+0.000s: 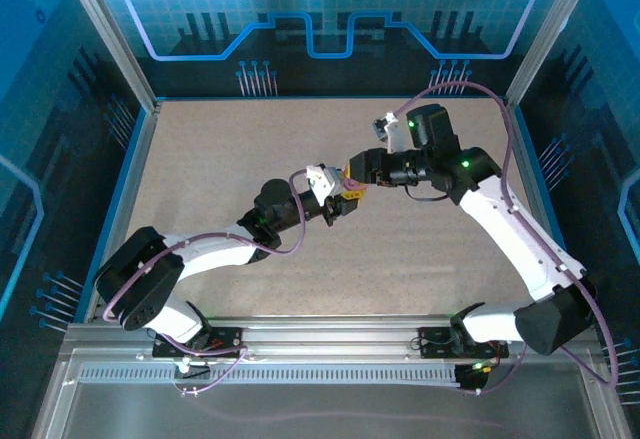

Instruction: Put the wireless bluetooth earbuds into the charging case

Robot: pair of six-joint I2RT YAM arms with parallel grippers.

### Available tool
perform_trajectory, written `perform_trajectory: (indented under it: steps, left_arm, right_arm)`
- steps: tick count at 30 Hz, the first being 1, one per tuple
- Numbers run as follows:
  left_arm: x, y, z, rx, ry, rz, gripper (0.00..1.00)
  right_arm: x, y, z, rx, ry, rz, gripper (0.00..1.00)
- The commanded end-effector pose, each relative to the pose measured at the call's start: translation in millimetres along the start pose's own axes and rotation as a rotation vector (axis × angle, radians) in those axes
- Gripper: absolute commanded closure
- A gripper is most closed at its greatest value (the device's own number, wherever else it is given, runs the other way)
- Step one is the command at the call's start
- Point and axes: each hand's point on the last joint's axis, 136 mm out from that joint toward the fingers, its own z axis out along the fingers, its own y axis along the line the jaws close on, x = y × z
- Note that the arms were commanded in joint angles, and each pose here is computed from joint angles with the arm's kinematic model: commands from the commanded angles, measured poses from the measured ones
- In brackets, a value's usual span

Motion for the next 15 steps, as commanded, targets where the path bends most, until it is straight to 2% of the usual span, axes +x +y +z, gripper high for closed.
perform_trajectory:
  steps: [1,5,8,12,15]
  left_arm:
    - [-34,-2,-2,0.002,-0.099,0.034,0.67]
    - [-34,-3,-3,0.002,-0.097,0.033,0.67]
    - [-35,-4,-4,0.007,-0.101,0.035,0.67]
    - [-36,-8,-5,0.028,-0.1,0.038,0.67]
    - [-37,-16,-5,0.071,-0.099,0.037,0.67]
  right_arm:
    - [-8,17,-15,-0.039,-0.069,-0.055,0.54]
    - [-11,23,-27,-0.049,-0.128,-0.104,0.55]
    - [-17,19,-40,0.001,-0.199,-0.129,0.55]
    - [-29,-3,-61,0.113,-0.314,-0.105,0.57]
    - [-37,-23,-70,0.165,-0.336,-0.019,0.56]
